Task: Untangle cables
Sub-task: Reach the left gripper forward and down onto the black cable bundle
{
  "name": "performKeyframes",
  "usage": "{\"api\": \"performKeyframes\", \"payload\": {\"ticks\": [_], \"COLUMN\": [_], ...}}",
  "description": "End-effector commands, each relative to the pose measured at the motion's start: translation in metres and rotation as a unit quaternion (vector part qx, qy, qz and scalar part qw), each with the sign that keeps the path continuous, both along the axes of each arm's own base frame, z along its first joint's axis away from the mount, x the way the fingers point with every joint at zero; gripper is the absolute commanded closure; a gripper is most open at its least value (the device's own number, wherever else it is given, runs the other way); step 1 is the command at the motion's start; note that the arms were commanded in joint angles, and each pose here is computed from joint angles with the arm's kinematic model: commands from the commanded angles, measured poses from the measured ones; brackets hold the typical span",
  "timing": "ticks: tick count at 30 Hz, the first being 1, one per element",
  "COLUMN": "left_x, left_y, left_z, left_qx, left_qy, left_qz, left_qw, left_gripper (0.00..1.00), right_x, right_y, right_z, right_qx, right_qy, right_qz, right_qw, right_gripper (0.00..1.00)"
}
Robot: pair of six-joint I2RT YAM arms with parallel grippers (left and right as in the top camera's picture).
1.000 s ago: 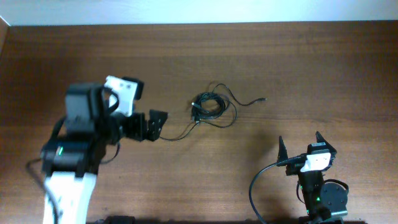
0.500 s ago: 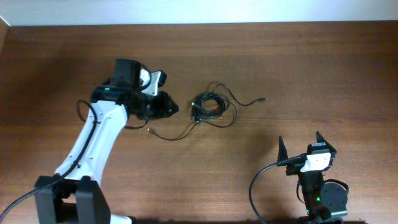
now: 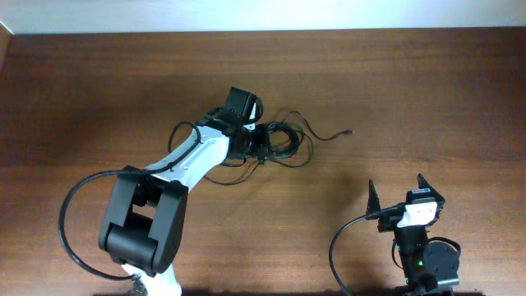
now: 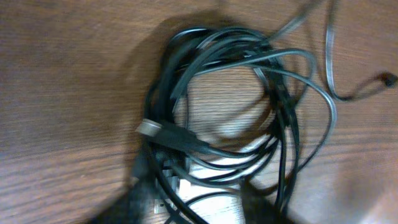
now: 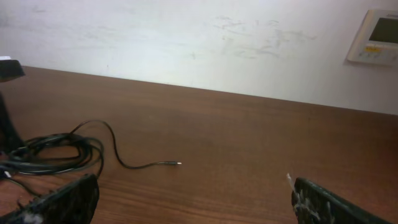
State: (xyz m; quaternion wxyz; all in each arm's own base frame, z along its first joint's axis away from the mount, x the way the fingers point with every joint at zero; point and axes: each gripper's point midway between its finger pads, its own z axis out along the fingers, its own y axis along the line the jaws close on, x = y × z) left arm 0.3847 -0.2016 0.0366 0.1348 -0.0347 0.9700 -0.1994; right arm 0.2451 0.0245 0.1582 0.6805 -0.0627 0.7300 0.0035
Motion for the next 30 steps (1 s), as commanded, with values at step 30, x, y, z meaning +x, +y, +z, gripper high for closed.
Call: {"api": "performKeyframes", "payload": {"ticks": [30], "left_x": [-0.006], "left_y": [0.044], "left_z": [-0.006], "left_qx": [0.230], "left_qy": [0.063], "left_qz": [-0.063], "left_qw": [0.969], "left_gripper": [0.67], "right_x": [0.000], "right_y": [0.000], "right_z": [-0.003], "right_qx": [0.001], "right_qy": [0.003], "right_qz": [-0.002], "right_qw": [1.000], "right_gripper": [0.01]}}
